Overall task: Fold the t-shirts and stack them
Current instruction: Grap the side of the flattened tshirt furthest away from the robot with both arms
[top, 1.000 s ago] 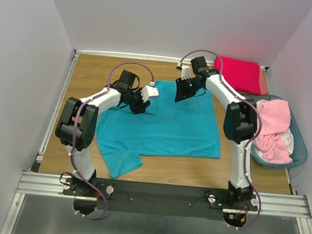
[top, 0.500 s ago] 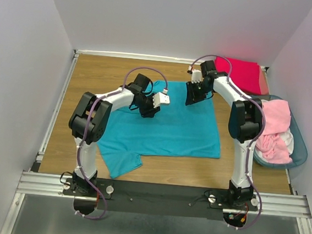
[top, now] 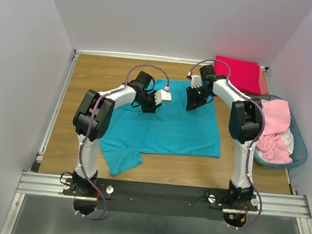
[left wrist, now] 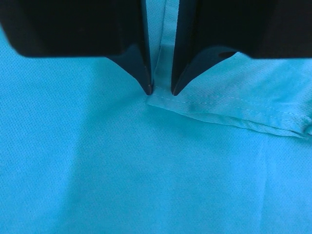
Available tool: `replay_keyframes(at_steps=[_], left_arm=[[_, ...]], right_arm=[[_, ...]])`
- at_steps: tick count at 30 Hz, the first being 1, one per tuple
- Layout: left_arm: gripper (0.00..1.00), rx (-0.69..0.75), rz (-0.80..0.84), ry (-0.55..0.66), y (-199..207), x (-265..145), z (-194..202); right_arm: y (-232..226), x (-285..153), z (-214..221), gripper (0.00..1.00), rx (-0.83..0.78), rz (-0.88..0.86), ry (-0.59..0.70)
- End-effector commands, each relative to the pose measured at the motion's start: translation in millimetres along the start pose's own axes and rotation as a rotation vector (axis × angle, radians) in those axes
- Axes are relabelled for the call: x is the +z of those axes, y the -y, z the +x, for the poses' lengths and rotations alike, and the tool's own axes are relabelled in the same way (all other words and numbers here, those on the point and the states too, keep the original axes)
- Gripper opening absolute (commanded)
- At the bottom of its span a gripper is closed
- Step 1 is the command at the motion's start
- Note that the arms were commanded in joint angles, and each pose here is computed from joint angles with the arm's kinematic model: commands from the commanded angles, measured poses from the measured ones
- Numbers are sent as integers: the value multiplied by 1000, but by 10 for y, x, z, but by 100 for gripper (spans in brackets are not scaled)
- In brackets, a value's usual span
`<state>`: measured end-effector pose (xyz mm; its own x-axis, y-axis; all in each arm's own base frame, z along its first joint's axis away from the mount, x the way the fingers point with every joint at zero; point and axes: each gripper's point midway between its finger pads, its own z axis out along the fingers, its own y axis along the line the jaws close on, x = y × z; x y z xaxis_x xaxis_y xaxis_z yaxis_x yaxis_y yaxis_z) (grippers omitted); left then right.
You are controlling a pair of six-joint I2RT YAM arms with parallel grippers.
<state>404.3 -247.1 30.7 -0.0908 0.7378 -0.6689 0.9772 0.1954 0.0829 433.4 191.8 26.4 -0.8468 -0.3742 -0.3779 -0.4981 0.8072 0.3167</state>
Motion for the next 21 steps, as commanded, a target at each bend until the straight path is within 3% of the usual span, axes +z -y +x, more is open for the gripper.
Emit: replay_keyframes(at_steps=[1,8,12,13,15,21], left_arm=[[25,-24,27,-7,31,58,25],[10,-49,17,21,-68,-74,-34],[13,-77,40,52,-81,-168,-79],[21,-76,38,57,-99,-183,-102],[24,-80,40,57,-100,-187,-111],[23,-111,37,62,-144,-118,-107]], right_arm=[[-5,-134,-13,38,-22,18,17],[-9,-124,59,39,-26,10,2],[-49,-130,94,40,-30,-7,-5],[-60,-129,110,40,-31,-14,-8],[-85,-155,111,40,-34,-21,-6],[-99,-170,155,40,-33,-24,-14]])
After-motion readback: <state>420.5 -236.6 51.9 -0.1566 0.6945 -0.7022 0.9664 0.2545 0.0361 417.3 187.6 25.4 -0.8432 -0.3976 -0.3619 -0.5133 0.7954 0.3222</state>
